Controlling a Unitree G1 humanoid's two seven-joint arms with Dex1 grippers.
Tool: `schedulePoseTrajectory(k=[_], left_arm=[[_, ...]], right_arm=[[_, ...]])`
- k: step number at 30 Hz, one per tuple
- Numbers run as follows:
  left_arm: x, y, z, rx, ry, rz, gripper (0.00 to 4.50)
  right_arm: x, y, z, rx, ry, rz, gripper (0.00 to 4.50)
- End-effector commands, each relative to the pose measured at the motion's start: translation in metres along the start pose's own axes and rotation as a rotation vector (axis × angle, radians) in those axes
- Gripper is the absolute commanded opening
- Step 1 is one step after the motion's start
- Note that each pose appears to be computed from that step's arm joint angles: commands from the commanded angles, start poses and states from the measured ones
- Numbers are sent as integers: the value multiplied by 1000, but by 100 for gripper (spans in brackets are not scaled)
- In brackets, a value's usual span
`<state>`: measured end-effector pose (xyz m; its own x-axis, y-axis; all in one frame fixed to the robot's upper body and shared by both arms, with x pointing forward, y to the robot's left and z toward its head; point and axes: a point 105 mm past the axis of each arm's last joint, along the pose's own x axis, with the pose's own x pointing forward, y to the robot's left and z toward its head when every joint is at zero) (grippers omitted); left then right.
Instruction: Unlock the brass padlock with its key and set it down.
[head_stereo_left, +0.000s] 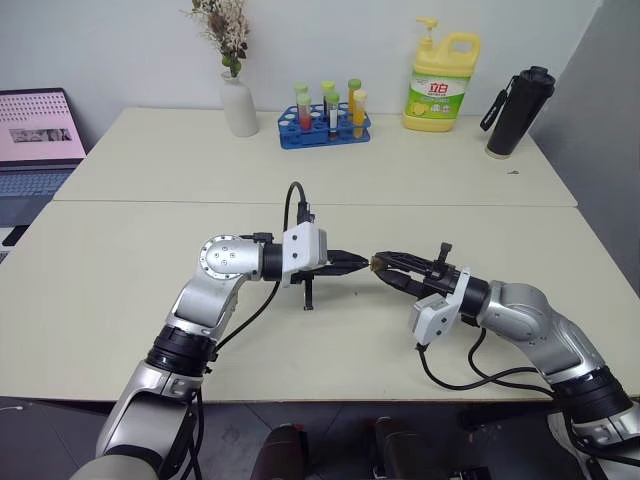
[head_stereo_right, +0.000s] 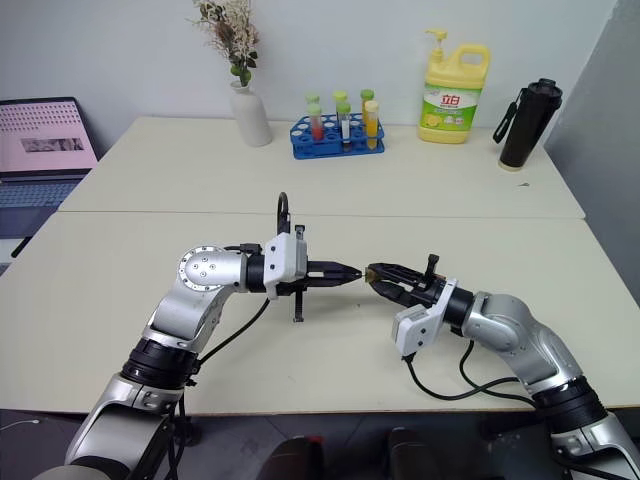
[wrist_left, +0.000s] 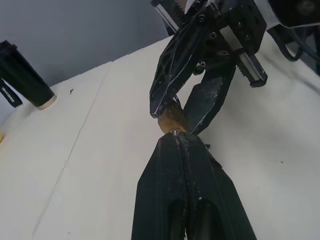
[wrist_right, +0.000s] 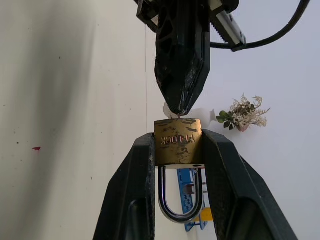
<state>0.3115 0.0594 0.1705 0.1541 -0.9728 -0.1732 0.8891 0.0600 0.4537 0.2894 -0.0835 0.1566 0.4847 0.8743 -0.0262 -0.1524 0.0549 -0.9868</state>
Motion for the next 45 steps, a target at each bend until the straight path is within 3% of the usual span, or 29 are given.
schedulePoseTrajectory(k=[1,3,12,33,43,45], left_arm=[[2,5,16,-59,-41,6,18],[0,7,17,-130,-40,2,63],[-15,4,19,-527,-30,-30,346],[9,6,12,-539,13,3,349],[13,8,11,-524,11,10,29],[14,9,11,-525,9,12,9]], right_arm=[[1,-23,7,-42,-32,-81,93],[1,-23,7,-41,-32,-80,93],[1,-22,6,-39,-29,-74,93],[3,-21,12,-53,-69,-73,93],[3,-20,14,-59,-78,-67,93],[3,-20,14,-59,-79,-66,93]])
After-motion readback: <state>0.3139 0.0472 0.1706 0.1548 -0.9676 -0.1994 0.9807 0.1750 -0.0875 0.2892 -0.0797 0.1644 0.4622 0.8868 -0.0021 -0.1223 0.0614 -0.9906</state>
